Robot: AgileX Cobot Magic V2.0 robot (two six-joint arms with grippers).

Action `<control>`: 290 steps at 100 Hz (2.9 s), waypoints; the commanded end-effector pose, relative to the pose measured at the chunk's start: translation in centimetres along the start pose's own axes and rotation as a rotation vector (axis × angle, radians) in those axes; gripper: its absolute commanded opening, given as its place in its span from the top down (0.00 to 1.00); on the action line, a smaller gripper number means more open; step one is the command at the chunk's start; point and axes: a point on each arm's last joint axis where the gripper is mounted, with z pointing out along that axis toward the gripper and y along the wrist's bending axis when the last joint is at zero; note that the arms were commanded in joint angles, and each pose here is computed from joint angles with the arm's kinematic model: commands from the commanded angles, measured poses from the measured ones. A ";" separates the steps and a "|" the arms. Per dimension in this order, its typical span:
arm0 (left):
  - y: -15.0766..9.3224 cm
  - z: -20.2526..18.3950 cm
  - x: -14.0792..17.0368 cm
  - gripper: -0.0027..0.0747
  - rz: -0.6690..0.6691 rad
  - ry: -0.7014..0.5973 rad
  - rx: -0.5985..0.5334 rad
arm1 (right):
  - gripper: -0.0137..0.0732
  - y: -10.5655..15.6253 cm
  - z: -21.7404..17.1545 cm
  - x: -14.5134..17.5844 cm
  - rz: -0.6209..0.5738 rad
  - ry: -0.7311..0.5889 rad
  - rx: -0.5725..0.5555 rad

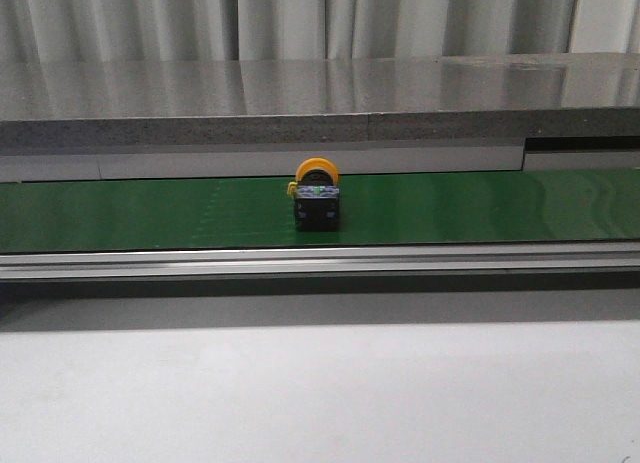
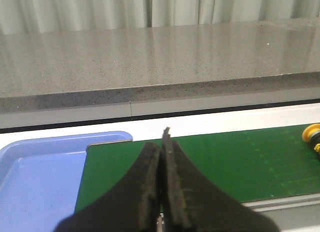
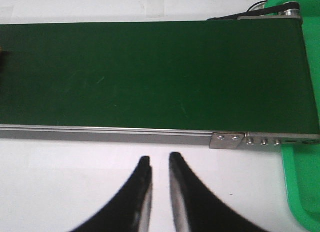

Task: Move button from left to right
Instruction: 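Raise the left gripper while the belt carries the button toward the right arm, then lower the right gripper over the button and close on its body, then lift the button off the belt and carry it over the green tray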

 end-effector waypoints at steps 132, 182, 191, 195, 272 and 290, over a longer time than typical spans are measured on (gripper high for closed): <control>0.1 -0.1 -1.6 0.99 -0.014 -0.100 -0.011 | 0.14 8.8 11.9 -7.8 -0.244 0.096 -0.167; 0.1 -0.1 -1.6 0.99 -0.014 -0.100 -0.011 | 0.14 9.7 16.8 -6.6 -0.306 0.177 -0.142; 0.1 -0.1 -1.6 0.99 -0.014 -0.100 -0.011 | 0.14 9.7 17.5 -6.2 -0.313 0.203 -0.137; 0.1 -0.1 -1.6 0.99 -0.014 -0.100 -0.011 | 0.14 9.7 17.8 -6.0 -0.314 0.215 -0.135; 0.1 -0.1 -1.6 0.99 -0.014 -0.100 -0.011 | 0.77 3.5 13.8 -10.5 -0.335 0.182 0.043; 0.1 -0.1 -1.6 0.99 -0.014 -0.100 -0.011 | 0.77 -1.9 12.6 -11.4 -0.327 0.169 0.139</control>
